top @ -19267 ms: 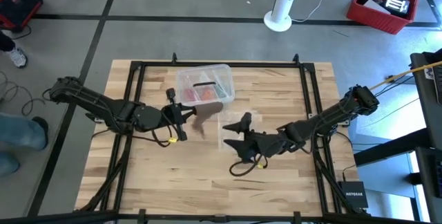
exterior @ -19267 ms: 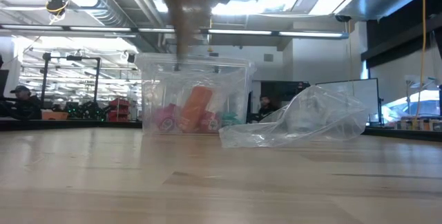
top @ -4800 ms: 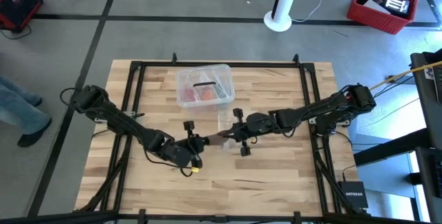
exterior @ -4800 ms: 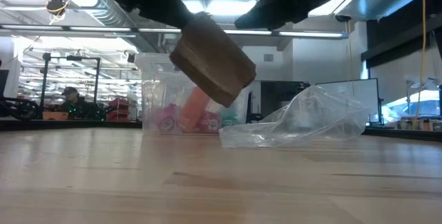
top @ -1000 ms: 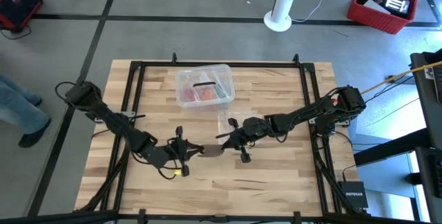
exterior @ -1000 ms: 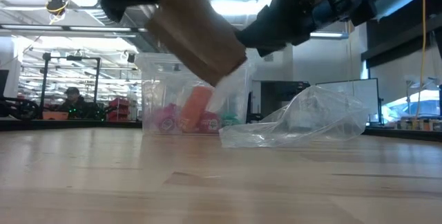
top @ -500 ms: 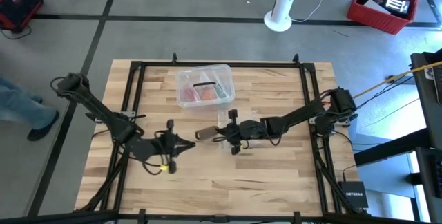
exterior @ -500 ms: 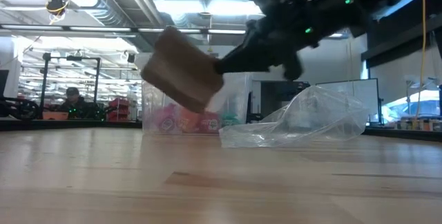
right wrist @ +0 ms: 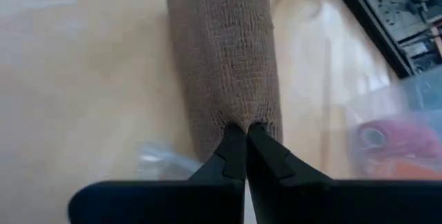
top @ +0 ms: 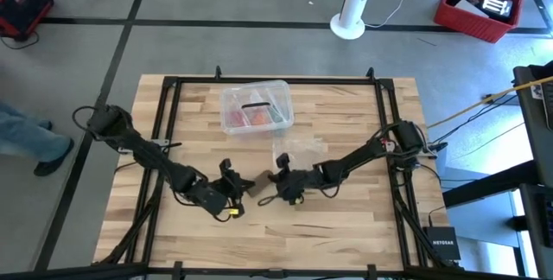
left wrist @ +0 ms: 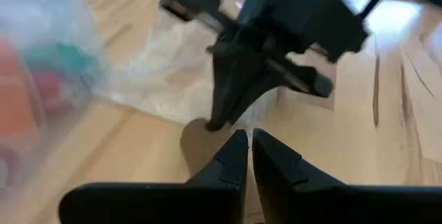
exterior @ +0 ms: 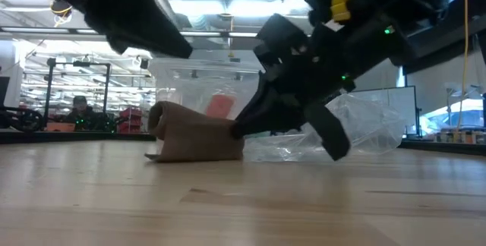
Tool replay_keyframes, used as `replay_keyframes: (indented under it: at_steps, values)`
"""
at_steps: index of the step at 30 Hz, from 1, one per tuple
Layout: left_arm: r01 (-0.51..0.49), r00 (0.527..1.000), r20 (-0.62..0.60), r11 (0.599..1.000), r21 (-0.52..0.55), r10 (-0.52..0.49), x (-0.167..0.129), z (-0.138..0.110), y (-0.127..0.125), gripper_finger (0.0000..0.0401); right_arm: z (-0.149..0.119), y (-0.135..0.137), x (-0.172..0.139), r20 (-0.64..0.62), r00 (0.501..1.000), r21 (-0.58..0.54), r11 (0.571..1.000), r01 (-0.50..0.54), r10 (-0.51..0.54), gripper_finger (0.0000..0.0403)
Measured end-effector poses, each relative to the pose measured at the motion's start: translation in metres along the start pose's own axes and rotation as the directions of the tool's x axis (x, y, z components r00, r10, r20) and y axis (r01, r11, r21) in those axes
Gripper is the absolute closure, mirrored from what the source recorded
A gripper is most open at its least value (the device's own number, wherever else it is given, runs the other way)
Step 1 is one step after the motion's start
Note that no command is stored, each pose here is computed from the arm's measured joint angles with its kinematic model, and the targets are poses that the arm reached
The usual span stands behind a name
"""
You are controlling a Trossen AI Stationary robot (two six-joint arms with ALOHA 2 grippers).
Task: Roll bandage
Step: Roll the brown bandage
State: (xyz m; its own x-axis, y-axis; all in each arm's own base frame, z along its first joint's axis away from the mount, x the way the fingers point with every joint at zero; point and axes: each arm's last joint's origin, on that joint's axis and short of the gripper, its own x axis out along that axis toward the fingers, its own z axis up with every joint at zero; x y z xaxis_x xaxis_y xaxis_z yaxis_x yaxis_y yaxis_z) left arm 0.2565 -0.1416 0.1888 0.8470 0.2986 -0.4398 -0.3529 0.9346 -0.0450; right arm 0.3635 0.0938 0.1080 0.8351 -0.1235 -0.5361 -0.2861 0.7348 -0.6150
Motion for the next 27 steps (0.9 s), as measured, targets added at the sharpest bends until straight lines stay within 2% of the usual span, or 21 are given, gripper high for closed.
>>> replay_keyframes:
  at_steps: [11, 16, 23, 27]
  values:
    - [0.04, 0.999, -0.024, 0.999, -0.035, -0.041, 0.026, -0.027, -0.016, 0.0386, 0.009, 0.018, -0.009, 0.006, 0.999, -0.041, 0.998, -0.041, 0.042, 0.0394]
    - [0.048, 0.998, -0.031, 0.998, -0.037, -0.049, 0.029, -0.031, -0.018, 0.0386, 0.013, 0.027, -0.013, 0.003, 0.998, -0.057, 0.997, -0.058, 0.059, 0.0394]
    - [0.041, 0.999, -0.024, 0.998, -0.05, -0.042, 0.042, -0.045, -0.022, 0.0386, 0.018, 0.036, -0.018, -0.006, 0.999, 0.013, 0.999, -0.039, 0.039, 0.0392]
    - [0.051, 0.998, -0.025, 0.997, -0.053, -0.053, 0.046, -0.054, -0.027, 0.0386, 0.019, 0.041, -0.02, -0.009, 0.998, 0.004, 0.998, -0.059, 0.059, 0.0367]
